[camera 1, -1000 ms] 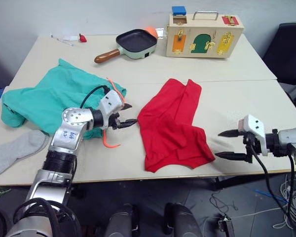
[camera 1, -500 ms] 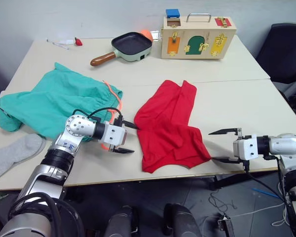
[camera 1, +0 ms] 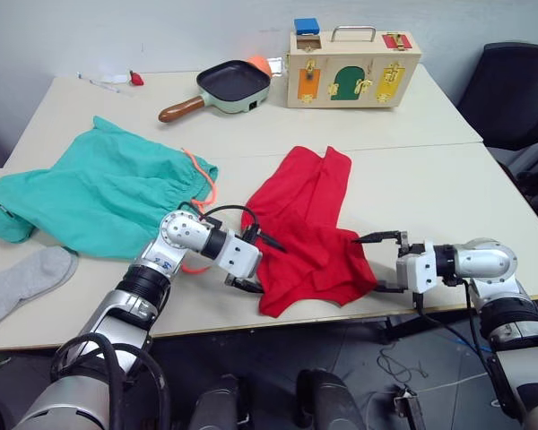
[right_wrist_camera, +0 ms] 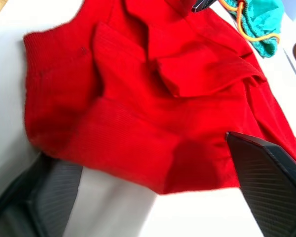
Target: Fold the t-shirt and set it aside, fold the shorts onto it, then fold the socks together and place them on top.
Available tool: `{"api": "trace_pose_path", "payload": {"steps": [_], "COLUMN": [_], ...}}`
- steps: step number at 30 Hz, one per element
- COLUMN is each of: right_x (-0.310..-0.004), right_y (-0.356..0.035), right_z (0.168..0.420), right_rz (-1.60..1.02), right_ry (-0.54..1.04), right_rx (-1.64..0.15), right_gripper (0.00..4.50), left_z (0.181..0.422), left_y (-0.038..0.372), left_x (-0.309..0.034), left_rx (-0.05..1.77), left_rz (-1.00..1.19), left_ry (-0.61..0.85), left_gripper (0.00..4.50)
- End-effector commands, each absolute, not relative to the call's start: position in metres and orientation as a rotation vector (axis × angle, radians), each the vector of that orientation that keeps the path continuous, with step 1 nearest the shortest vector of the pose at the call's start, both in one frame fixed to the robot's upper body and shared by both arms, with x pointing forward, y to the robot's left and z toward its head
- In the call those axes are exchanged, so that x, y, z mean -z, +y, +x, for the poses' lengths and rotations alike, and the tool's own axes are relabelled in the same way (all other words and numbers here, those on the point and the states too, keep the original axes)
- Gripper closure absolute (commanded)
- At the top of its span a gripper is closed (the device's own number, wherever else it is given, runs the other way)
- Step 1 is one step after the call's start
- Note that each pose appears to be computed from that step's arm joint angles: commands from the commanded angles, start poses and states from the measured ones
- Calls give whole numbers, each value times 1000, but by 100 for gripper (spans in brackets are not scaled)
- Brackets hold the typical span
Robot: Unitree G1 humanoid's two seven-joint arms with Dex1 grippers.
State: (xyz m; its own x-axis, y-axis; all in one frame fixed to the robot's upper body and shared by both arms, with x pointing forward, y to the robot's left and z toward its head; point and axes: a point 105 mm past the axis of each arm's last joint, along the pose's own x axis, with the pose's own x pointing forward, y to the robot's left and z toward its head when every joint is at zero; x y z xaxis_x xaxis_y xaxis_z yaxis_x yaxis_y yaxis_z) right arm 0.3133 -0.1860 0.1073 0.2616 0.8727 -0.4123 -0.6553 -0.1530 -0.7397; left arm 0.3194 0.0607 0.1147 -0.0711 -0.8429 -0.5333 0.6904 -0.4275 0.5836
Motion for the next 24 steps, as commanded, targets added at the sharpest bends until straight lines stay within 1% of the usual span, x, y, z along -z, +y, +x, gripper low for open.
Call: {"api": "trace_pose_path", "payload": {"steps": [1,7,9,12,13,16,20,24], "right_x": [-90,-100,-105,-114,-117,-126,-134,-133], "right_y": [-173,-166,-166,-167,-169,-172,-180,-185], "right_z": [301,294,292,285,282,273,257,239], "right_rz": [-1029,-983,-958,-924,-914,-875,-823,-783], "right_ry": [-231,-271,-276,-275,-271,-259,-195,-118], "right_rx": [-1464,-1473,-1468,-1470,-1472,-1469,-1483,-1517], "right_gripper": [165,394,450,450,450,450,450,450], "left_z": [309,297,293,286,283,273,260,246], "left_y": [58,61,66,74,76,79,83,87], "left_x": [-99,-101,-102,-104,-106,-112,-126,-125], "left_rx": [1808,1830,1832,1829,1826,1822,1812,1841], "left_rz": [961,828,805,770,762,717,635,608], "left_ry": [-161,-154,-140,-132,-132,-150,-189,-167], "left_gripper": [67,270,335,427,442,442,442,442]}}
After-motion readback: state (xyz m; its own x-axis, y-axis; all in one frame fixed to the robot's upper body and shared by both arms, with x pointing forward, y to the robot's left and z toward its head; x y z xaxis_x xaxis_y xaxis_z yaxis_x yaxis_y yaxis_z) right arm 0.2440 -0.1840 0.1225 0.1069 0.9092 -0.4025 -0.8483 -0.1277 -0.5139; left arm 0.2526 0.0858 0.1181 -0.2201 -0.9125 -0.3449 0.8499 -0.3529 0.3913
